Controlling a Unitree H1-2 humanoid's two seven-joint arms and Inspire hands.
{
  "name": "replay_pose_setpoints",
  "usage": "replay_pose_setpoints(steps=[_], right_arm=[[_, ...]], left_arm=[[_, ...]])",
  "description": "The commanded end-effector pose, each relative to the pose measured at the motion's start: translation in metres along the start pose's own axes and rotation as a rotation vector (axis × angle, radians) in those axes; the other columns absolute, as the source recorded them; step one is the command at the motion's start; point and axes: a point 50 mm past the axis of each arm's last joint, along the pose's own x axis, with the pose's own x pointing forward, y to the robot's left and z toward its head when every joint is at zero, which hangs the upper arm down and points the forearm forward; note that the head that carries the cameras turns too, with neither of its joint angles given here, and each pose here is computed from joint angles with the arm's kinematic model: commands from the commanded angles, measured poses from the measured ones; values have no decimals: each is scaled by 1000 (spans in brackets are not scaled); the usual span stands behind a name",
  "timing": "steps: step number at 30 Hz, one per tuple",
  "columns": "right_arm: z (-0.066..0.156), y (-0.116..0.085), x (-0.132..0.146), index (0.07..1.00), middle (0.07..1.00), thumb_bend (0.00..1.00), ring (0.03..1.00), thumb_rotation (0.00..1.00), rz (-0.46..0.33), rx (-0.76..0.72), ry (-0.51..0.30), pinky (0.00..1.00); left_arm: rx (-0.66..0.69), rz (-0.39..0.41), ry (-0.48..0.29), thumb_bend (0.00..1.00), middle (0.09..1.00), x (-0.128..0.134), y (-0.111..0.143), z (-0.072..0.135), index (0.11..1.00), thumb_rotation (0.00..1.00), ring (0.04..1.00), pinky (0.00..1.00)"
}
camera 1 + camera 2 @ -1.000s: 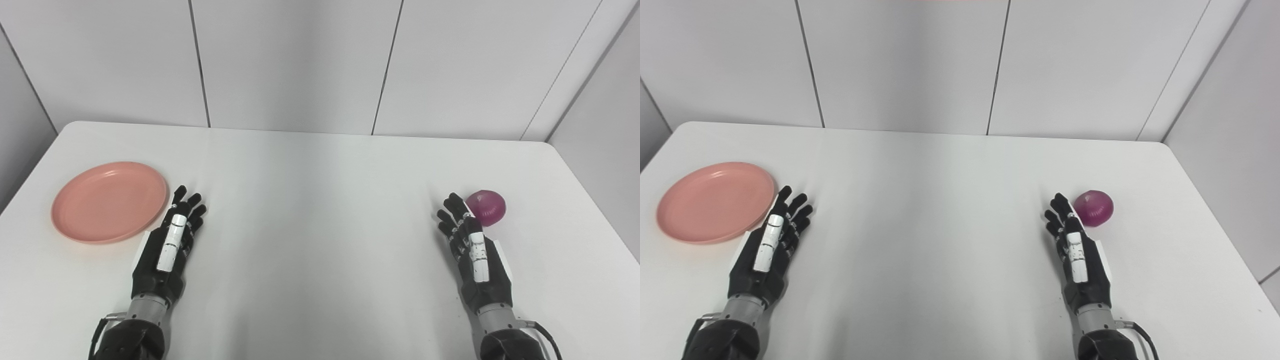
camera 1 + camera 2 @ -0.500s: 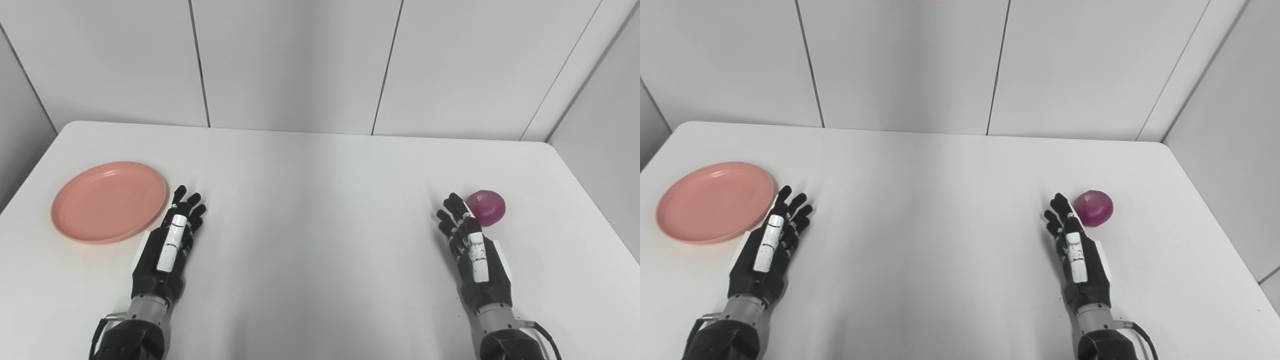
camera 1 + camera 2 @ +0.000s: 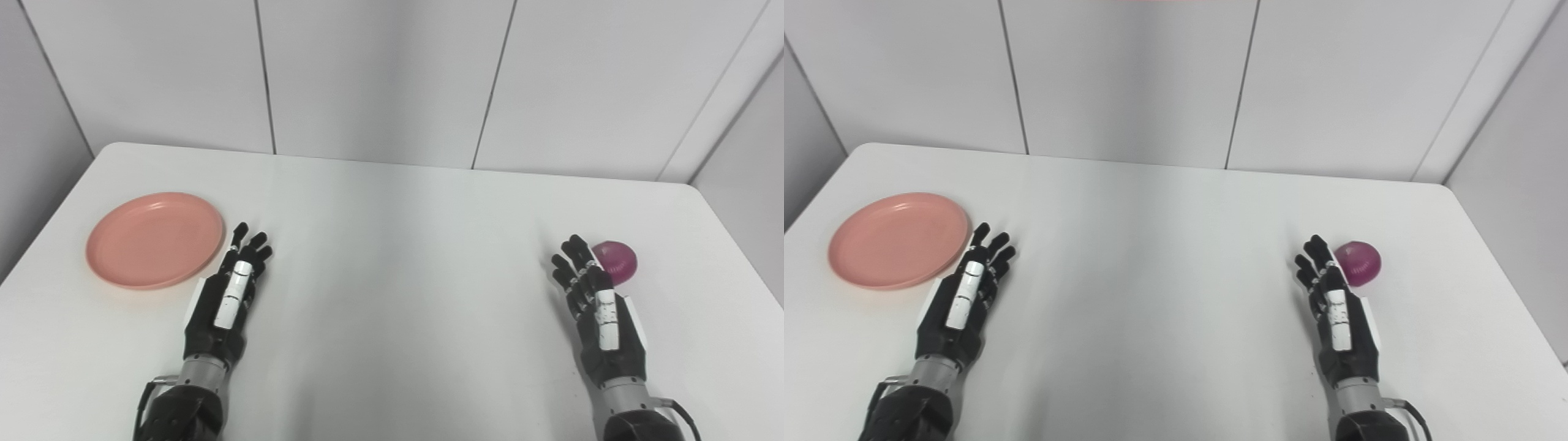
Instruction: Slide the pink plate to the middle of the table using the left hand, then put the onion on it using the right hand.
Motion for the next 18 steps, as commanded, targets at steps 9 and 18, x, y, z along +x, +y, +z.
replay_pose_setpoints(steps=[9,18], right_arm=[[-40,-24,-26,938,939,889,920,908,-20,16,62,933],[-50,-42,-28,946,942,833,934,919,-25,43,75,945]], left_arm=[[21,-17,1,629,948,-3,-15,-13,1000,783,950,1000],[19,-7,17,584,945,0,-31,-22,1000,796,947,1000]])
